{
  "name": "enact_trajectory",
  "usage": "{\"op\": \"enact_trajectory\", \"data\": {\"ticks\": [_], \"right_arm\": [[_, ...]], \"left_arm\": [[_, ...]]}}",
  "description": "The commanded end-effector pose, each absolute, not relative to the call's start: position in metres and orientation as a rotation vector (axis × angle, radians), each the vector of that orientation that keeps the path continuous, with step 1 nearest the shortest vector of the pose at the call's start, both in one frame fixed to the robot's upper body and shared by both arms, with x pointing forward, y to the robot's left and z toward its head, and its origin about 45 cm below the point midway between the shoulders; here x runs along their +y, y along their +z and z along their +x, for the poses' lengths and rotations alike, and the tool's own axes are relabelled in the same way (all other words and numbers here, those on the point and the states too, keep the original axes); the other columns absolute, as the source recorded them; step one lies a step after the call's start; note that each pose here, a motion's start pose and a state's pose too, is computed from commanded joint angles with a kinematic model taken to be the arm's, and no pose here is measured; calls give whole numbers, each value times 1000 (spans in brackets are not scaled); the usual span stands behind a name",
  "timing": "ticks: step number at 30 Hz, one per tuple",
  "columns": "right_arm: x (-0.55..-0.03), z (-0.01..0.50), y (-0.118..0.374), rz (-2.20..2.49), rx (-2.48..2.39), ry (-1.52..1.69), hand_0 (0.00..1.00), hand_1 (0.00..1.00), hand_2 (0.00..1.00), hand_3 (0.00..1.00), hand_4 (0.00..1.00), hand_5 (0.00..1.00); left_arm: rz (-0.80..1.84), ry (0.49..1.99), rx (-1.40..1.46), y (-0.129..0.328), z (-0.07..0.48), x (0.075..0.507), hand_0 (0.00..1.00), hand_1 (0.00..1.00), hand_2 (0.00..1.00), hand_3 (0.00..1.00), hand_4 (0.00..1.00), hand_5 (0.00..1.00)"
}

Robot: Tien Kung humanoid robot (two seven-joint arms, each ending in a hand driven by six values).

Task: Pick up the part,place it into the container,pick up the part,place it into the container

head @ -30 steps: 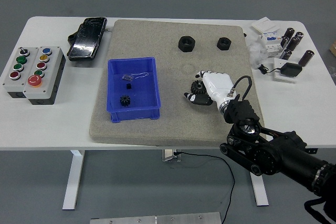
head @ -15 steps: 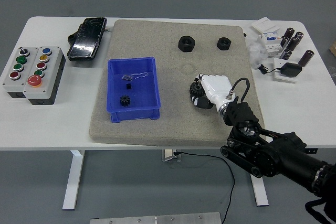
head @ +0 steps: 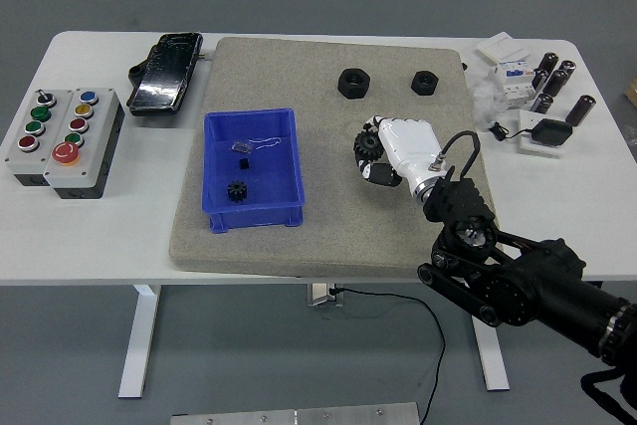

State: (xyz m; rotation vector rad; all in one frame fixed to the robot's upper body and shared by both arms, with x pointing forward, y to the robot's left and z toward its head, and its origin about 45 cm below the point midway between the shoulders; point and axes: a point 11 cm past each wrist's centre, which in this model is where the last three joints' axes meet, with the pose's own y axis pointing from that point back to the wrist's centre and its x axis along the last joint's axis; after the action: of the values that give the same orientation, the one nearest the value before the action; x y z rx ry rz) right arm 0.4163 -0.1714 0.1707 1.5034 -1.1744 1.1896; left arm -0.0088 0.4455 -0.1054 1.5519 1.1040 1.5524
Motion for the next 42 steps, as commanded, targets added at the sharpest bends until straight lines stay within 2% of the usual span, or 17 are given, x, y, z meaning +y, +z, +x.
{"op": "enact_trajectory", "data": {"ticks": [3, 4, 8, 9, 10, 16, 17, 22, 23, 28, 29, 34, 35, 40, 42], "right_arm": [[-157, 413, 188, 1537, -1197, 1243, 420, 587, 525, 641, 464, 2], [-150, 411, 193, 1554, -1202, 1262, 474, 592, 536, 644, 464, 2], [-114, 397, 209, 1610, -1174, 1362, 474, 592, 536, 644, 464, 2], [-106, 393, 211, 1623, -1160, 1383, 474, 592, 536, 644, 464, 2], [-97, 389, 211, 1635, -1142, 1401, 514, 600, 593, 675, 432, 44], [-70, 375, 206, 1690, -1068, 1436, 514, 600, 593, 675, 432, 44], [-67, 374, 206, 1696, -1062, 1437, 579, 610, 619, 670, 466, 209], [-59, 369, 203, 1719, -1037, 1430, 579, 610, 619, 670, 466, 209], [-58, 368, 202, 1722, -1033, 1426, 708, 708, 731, 684, 552, 316], [-58, 367, 194, 1735, -1018, 1397, 708, 708, 731, 684, 552, 316], [-59, 367, 193, 1738, -1018, 1389, 817, 798, 844, 786, 755, 421], [-66, 372, 192, 1735, -1030, 1330, 817, 798, 844, 786, 755, 421], [-68, 374, 193, 1731, -1039, 1321, 844, 808, 860, 814, 839, 464], [-85, 385, 201, 1718, -1112, 1264, 844, 808, 860, 814, 839, 464], [-92, 388, 205, 1716, -1151, 1243, 852, 810, 860, 820, 863, 464]], "left_arm": [[1562, 1554, 1103, -104, -10, 448, 658, 623, 584, 627, 718, 379], [1564, 1555, 1103, -104, -10, 448, 658, 623, 584, 627, 718, 380], [1569, 1552, 1105, -104, -11, 449, 658, 623, 584, 627, 718, 380], [1569, 1552, 1105, -104, -11, 449, 658, 623, 584, 627, 718, 380], [1570, 1552, 1106, -104, -11, 449, 658, 623, 583, 626, 718, 381], [1575, 1554, 1109, -103, -12, 450, 658, 623, 583, 626, 718, 381], [1576, 1553, 1109, -103, -13, 451, 658, 623, 583, 626, 719, 381], [1577, 1553, 1111, -103, -13, 451, 658, 623, 583, 626, 719, 381], [1577, 1552, 1110, -103, -13, 451, 657, 623, 583, 627, 719, 382], [1577, 1553, 1110, -103, -12, 451, 657, 623, 583, 627, 719, 382], [1577, 1552, 1110, -103, -12, 451, 658, 622, 583, 627, 719, 382], [1576, 1551, 1109, -103, -12, 451, 658, 622, 583, 627, 719, 382], [1575, 1551, 1108, -103, -11, 451, 657, 622, 584, 613, 719, 382], [1580, 1534, 1114, -103, -12, 451, 657, 622, 584, 613, 719, 382], [1582, 1530, 1116, -103, -13, 451, 659, 623, 582, 583, 720, 381]]}}
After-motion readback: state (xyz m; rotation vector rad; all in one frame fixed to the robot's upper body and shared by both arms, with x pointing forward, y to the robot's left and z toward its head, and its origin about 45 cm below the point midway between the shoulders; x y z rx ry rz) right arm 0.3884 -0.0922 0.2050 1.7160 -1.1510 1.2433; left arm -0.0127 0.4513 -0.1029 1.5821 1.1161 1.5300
